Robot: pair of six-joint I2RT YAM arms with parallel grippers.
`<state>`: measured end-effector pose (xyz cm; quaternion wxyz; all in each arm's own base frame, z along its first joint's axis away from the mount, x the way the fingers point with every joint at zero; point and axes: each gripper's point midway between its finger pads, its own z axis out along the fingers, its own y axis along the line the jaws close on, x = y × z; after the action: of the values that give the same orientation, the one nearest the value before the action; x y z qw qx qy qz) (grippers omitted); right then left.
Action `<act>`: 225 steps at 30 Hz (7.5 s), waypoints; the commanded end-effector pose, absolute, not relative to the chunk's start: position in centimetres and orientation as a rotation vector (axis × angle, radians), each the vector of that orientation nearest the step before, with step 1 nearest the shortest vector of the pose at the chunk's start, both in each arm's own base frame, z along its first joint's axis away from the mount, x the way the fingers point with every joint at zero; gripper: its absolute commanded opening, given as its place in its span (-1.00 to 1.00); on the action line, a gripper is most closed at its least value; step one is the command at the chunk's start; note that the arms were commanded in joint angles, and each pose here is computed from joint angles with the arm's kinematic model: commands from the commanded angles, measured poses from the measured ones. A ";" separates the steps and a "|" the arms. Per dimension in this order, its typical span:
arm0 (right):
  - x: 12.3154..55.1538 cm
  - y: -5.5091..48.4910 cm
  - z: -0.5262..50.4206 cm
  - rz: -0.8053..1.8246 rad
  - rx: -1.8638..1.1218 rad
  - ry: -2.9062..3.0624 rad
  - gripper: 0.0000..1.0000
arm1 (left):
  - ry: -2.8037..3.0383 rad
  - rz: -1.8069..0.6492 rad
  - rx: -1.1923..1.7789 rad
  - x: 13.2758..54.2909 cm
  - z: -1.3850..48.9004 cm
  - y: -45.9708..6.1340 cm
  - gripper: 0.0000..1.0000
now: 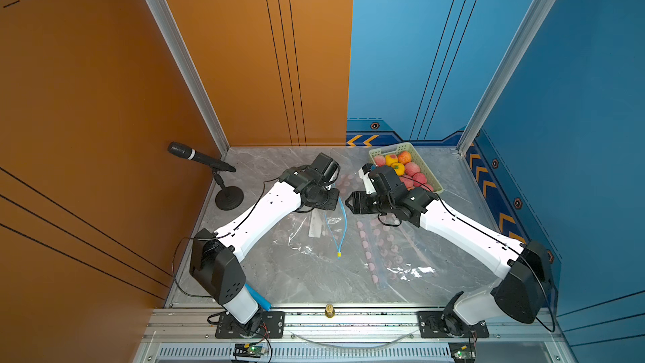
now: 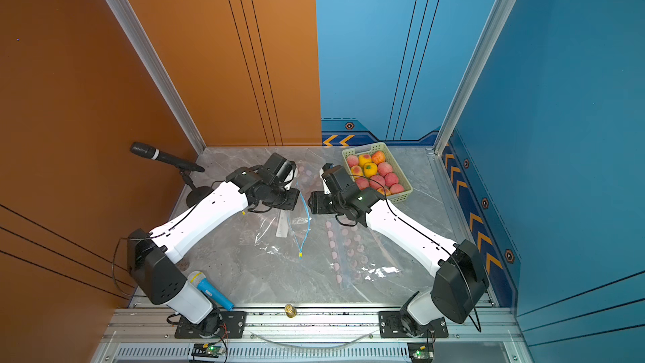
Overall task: Place the peach in a zip-top bag and seal the zipper
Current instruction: Open the zipper of the food storage bag at the center of the board, then pick up the peach from the basket, then place the peach in the zipper food storage bag.
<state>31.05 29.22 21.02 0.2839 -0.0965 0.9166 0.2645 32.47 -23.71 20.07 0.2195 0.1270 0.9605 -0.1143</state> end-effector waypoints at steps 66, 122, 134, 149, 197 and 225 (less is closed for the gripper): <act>42.4 6.5 17.6 0.265 0.347 2.516 0.34 | 2.318 -0.009 0.347 32.2 34.8 -21.2 -1.00; 44.2 8.2 6.0 0.066 -0.016 3.007 0.01 | 2.420 -0.406 0.288 37.2 29.5 -28.9 -1.00; 44.5 7.1 12.3 0.032 0.045 2.805 -0.16 | 2.429 -0.388 0.228 39.4 27.9 -29.5 -1.00; 41.2 11.5 21.1 0.444 0.129 2.457 -0.23 | 2.481 -0.434 0.129 42.7 24.9 -30.7 -1.00; 37.7 25.2 22.8 0.846 0.045 2.192 -0.13 | 2.454 -0.630 0.177 39.4 28.5 -33.5 -1.00; 35.2 18.3 28.0 0.645 0.097 2.204 0.40 | 2.466 -0.573 0.040 39.1 28.3 -30.5 -1.00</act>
<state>35.40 21.19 28.29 0.4144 0.0155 0.8596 0.2985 39.38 -31.61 27.65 0.2903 0.0253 0.9299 -0.2245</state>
